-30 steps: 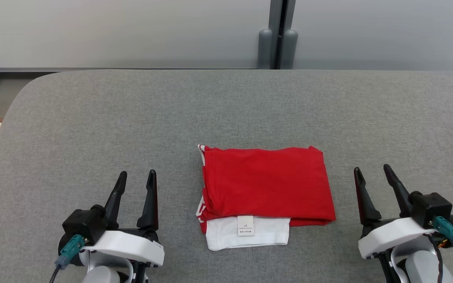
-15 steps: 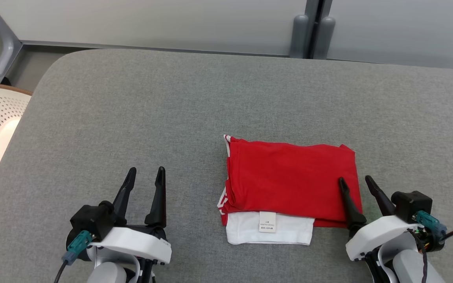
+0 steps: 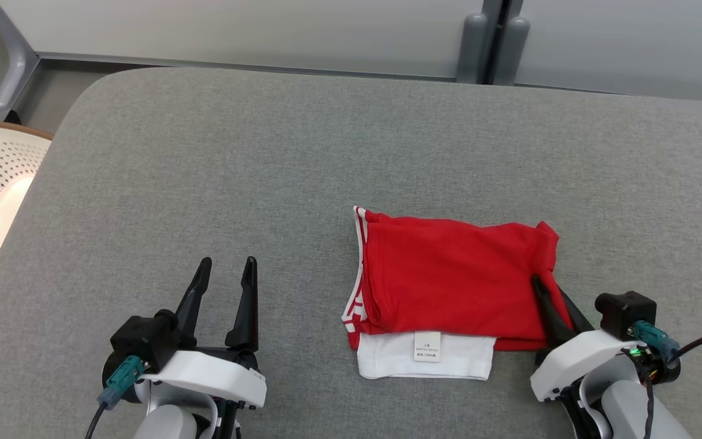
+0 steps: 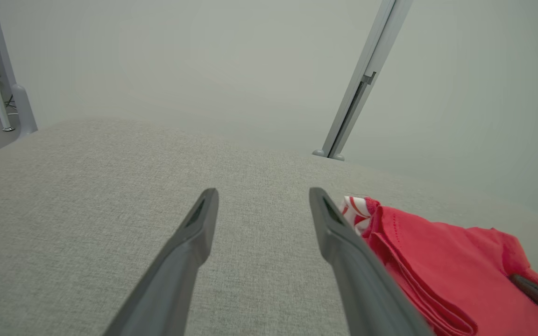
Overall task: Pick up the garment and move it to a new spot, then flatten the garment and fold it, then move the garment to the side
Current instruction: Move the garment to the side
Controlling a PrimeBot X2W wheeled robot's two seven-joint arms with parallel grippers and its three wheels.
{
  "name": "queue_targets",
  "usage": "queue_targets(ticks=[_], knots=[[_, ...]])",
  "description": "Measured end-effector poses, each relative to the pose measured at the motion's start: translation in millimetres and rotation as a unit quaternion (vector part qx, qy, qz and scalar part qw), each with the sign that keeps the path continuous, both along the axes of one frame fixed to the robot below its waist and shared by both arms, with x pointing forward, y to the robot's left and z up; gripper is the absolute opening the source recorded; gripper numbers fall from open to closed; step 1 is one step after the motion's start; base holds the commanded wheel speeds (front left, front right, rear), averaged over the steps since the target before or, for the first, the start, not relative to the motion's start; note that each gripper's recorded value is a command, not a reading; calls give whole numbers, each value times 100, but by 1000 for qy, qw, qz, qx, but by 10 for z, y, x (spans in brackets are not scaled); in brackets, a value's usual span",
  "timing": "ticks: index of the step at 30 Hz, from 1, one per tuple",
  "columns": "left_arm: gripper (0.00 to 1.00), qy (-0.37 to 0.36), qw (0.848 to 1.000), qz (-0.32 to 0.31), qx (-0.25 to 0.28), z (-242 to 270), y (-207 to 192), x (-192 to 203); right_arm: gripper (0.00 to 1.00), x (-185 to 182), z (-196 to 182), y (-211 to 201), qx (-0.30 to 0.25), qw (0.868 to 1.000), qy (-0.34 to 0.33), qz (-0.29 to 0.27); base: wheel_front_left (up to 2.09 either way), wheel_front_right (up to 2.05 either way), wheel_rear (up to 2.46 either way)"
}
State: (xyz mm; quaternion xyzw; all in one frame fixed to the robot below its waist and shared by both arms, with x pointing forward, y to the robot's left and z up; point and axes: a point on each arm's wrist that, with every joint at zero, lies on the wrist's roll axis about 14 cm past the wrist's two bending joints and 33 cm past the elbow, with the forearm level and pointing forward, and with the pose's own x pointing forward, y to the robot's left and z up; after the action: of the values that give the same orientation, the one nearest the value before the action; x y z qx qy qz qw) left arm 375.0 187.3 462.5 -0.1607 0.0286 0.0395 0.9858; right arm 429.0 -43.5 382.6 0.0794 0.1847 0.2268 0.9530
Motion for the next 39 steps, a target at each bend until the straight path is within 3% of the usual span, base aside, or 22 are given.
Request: queue_targets(ticks=[3, 8, 20, 30, 39], knots=[[100, -5, 1000, -11, -1, 26, -69, 33, 0, 56, 96, -117, -6, 1000, -22, -11, 0, 0, 0], [100, -17, 999, -43, 0, 87, -271, 109, 0, 125, 299, -377, -62, 995, -78, -1, 0, 0, 0], [100, -30, 984, -174, 8, 93, -1142, 380, 0, 267, 975, -1559, -192, 962, -185, -52, 0, 0, 0], [100, -43, 961, -273, 15, -42, -1826, 810, 0, 461, 1328, -2839, -290, 928, -177, -150, 0, 0, 0], [100, -21, 947, -320, 2, -460, -2162, 1072, 0, 556, 1088, -3670, -348, 905, -105, -222, 0, 0, 0]])
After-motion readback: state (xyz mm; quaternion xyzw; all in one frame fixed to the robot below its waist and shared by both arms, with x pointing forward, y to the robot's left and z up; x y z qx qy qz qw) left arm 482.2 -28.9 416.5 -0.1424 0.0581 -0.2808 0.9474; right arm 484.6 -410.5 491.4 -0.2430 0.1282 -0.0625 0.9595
